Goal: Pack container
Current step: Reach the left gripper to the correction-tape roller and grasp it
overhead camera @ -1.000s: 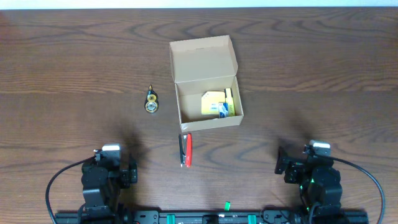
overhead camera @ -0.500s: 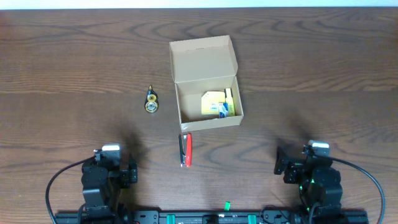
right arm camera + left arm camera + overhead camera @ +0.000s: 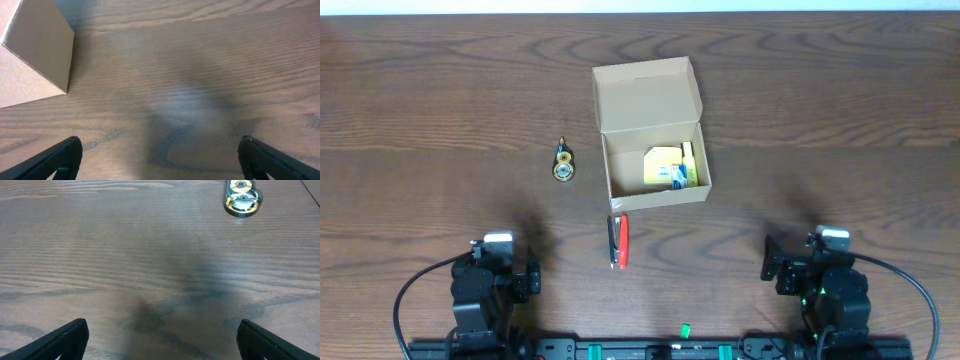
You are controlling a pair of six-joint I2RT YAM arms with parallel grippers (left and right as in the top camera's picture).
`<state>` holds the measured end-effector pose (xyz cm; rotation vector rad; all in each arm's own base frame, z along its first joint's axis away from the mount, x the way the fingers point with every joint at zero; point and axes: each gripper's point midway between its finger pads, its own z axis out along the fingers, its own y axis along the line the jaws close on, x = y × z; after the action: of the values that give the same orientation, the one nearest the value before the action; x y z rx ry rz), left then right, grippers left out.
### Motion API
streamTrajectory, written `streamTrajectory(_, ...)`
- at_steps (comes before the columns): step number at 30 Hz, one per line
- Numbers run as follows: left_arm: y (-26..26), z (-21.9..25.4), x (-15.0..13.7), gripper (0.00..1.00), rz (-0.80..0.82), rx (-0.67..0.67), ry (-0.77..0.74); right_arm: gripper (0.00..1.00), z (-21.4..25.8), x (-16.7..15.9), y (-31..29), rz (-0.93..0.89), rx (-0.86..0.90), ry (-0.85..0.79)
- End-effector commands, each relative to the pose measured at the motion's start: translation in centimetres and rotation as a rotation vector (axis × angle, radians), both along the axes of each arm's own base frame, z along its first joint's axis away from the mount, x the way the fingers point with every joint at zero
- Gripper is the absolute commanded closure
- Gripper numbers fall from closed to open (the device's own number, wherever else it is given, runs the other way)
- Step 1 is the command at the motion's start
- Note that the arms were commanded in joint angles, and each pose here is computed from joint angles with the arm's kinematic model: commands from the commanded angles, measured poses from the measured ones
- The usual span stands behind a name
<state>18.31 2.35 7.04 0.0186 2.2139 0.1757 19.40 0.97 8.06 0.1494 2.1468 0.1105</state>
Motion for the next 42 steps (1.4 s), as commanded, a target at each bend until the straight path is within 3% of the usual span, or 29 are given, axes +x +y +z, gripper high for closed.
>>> streamTrajectory(1,0.5,0.9,0.6,0.05,0.065,-0.043,-0.059,0.01,-0.3,0.0,0.0,0.008,-0.009,0.002)
streamTrajectory(4,0.0,5.2,1.1,0.05,0.100,-0.152,-0.177,0.01,-0.3,0.0,0.0,0.008,-0.009,0.002)
streamTrajectory(7,-0.1,9.6,0.6,0.05,0.095,-0.150,-0.174,0.01,-0.3,0.0,0.0,0.008,-0.009,0.002)
streamTrajectory(10,0.2,11.7,1.5,0.05,0.114,-0.144,-0.079,0.01,-0.3,0.0,0.0,0.008,-0.009,0.002)
streamTrajectory(17,-0.3,14.0,8.0,0.05,0.093,-0.178,0.168,0.01,-0.3,0.0,0.0,0.008,-0.009,0.002)
streamTrajectory(25,-1.9,11.0,13.3,0.05,0.050,-0.266,0.486,0.01,-0.3,0.0,0.0,0.008,-0.009,0.002)
streamTrajectory(42,-3.5,3.1,15.3,0.05,0.072,-0.337,0.736,0.01,-0.3,0.0,0.0,0.008,-0.009,0.002)
